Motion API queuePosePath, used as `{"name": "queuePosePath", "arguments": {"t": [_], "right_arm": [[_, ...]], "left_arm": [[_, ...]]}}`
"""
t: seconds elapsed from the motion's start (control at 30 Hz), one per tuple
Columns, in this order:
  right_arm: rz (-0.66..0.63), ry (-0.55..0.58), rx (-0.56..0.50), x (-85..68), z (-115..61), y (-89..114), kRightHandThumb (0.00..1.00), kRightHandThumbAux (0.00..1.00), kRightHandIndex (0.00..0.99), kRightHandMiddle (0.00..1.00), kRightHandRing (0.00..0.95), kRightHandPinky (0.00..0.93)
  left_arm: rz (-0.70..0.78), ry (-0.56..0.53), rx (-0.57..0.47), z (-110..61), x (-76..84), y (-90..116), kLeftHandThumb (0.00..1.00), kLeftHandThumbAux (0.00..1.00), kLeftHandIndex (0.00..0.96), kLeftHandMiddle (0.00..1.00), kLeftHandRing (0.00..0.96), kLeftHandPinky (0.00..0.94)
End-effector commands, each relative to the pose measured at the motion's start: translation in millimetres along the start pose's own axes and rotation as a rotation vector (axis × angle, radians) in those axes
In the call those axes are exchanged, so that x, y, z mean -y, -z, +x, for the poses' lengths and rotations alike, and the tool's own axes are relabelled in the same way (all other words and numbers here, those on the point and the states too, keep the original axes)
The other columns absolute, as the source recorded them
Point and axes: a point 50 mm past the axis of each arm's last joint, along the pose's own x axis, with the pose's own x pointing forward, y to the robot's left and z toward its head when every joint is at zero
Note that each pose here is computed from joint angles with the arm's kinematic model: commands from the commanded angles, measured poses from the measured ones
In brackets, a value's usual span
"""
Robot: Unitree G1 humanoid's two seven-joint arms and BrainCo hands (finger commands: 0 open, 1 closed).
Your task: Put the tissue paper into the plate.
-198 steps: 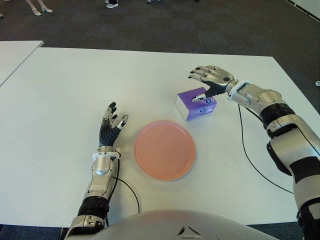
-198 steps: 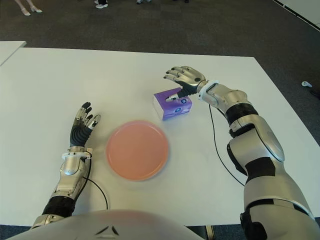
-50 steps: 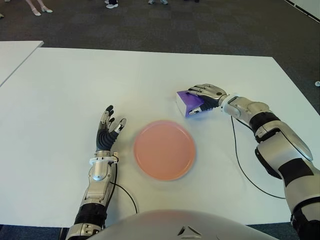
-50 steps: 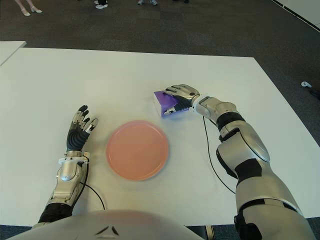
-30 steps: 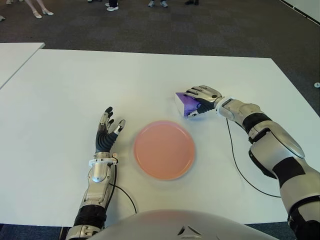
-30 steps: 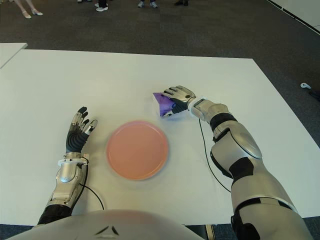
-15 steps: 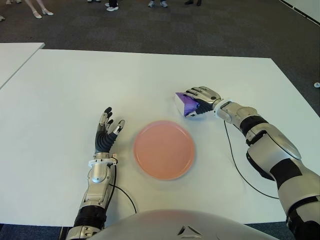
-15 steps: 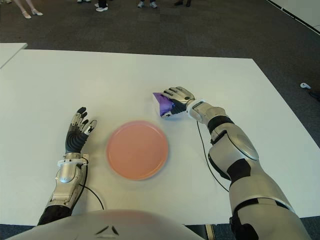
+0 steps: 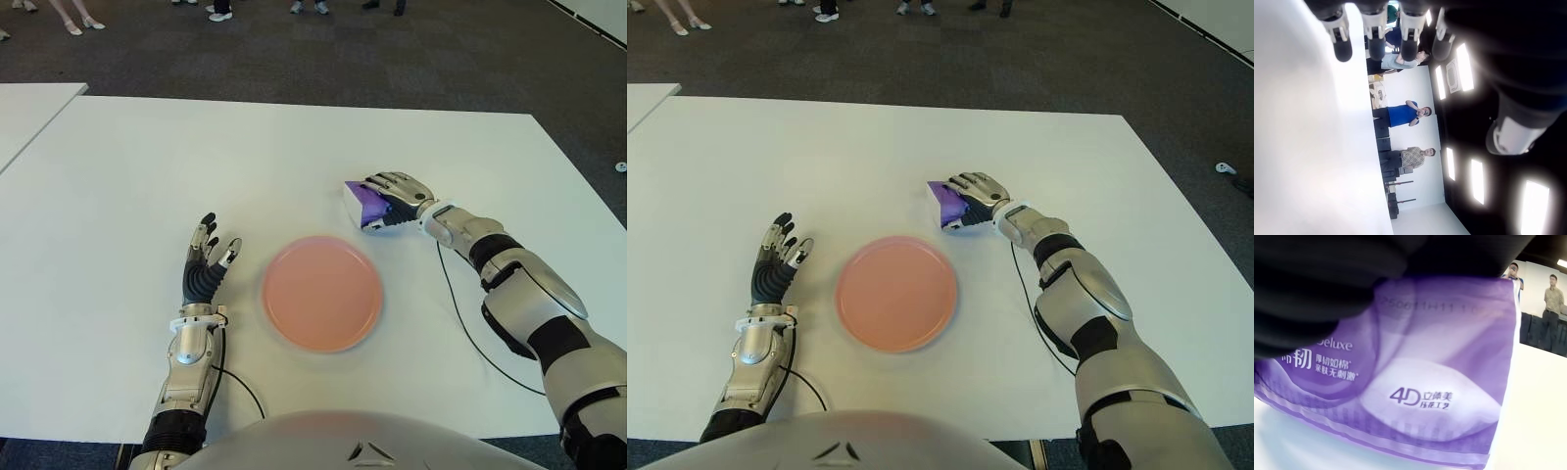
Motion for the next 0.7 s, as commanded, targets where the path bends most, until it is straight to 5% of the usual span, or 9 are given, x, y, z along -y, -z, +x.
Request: {"name": "queuePosePath", "arguments": {"t": [0.03,0.23,0.5,0.6,0.7], "right_arm": [[0.089,-0.270,0.040,-78.5,-21.9,-32,0.454,0.286,0.000,0.000,0.000,0.000],[0.149,-0.196,-0.027,-74.7,-18.3,-31,0.505,0.309,0.018,0.039,0.034,0.089],[0.095,-0.115,-0.113,-83.6,-21.3,-31,0.726,0.356,0.295,0.390,0.457,0.507],[-0.039,-0.088,-0.124,-99.1,-29.4,-37,0.809,0.571,0.361,0.481,0.654,0.699],[-0.110,-0.066,-0.118,-99.9,-30.5,-37,0.837,0.643,0.381,0.511,0.737,0.777]], "left_arm": [[0.014,-0.023,-0.119,-16.5,-5.1,19,0.000,0.537,0.000,0.000,0.000,0.000],[0.019,-0.029,-0.119,-16.4,-5.5,19,0.000,0.538,0.000,0.000,0.000,0.000],[0.016,-0.031,-0.119,-14.8,-6.0,17,0.000,0.542,0.000,0.000,0.000,0.000],[0.017,-0.034,-0.114,-14.3,-6.0,16,0.000,0.545,0.000,0.000,0.000,0.000],[0.023,-0.036,-0.112,-14.0,-6.5,15,0.000,0.544,0.000,0.000,0.000,0.000]]}}
